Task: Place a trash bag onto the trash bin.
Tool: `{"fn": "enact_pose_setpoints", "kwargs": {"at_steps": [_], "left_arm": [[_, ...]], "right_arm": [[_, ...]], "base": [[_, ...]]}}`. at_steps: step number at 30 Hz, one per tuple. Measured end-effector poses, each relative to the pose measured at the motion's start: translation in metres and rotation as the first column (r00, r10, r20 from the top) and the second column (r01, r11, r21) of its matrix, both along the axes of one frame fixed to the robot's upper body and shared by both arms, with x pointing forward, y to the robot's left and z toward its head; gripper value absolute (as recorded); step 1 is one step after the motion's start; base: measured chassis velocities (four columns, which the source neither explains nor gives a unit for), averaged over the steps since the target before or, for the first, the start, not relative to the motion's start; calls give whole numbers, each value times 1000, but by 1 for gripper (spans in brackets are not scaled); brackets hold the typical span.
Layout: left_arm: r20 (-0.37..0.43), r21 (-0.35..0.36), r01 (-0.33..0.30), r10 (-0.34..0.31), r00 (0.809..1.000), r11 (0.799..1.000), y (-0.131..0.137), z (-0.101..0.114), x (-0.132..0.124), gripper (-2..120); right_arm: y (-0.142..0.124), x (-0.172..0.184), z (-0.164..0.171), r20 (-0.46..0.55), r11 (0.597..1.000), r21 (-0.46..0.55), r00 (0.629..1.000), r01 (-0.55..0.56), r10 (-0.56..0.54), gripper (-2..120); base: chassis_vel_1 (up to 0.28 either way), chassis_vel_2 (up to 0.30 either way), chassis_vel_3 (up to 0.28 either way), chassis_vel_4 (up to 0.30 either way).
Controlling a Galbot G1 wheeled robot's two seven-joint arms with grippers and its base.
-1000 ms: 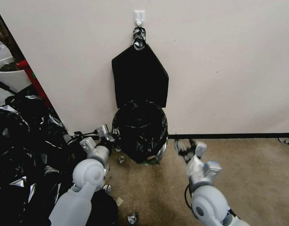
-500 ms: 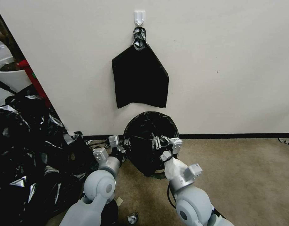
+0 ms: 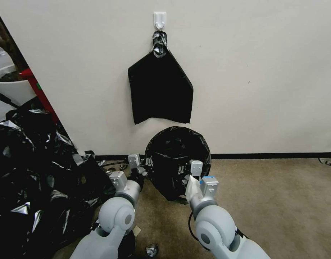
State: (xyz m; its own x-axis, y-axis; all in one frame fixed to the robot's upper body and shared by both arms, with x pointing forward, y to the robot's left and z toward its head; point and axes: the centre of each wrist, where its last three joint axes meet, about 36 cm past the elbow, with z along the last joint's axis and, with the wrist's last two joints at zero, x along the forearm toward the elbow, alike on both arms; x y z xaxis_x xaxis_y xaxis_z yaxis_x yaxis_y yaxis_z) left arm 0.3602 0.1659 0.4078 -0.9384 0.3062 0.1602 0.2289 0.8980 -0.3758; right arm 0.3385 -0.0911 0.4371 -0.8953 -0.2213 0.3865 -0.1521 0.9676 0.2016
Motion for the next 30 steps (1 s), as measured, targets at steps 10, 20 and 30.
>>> {"fn": "enact_pose_setpoints", "kwargs": {"at_steps": [10, 20, 30], "left_arm": [[27, 27, 35, -36, 999, 999, -6, -3, -5, 3], [32, 33, 53, -54, 998, 998, -12, -5, -8, 3], [25, 32, 79, -80, 996, 996, -22, -6, -12, 3]], "right_arm": [[15, 38, -7, -166, 998, -53, 986, -21, 12, 0], [5, 77, -25, -185, 987, -156, 981, 23, -52, 0], [-7, 102, -29, -152, 975, -210, 982, 76, -109, 0]], "base": [[0, 0, 0, 0], [0, 0, 0, 0], [0, 0, 0, 0]]}}
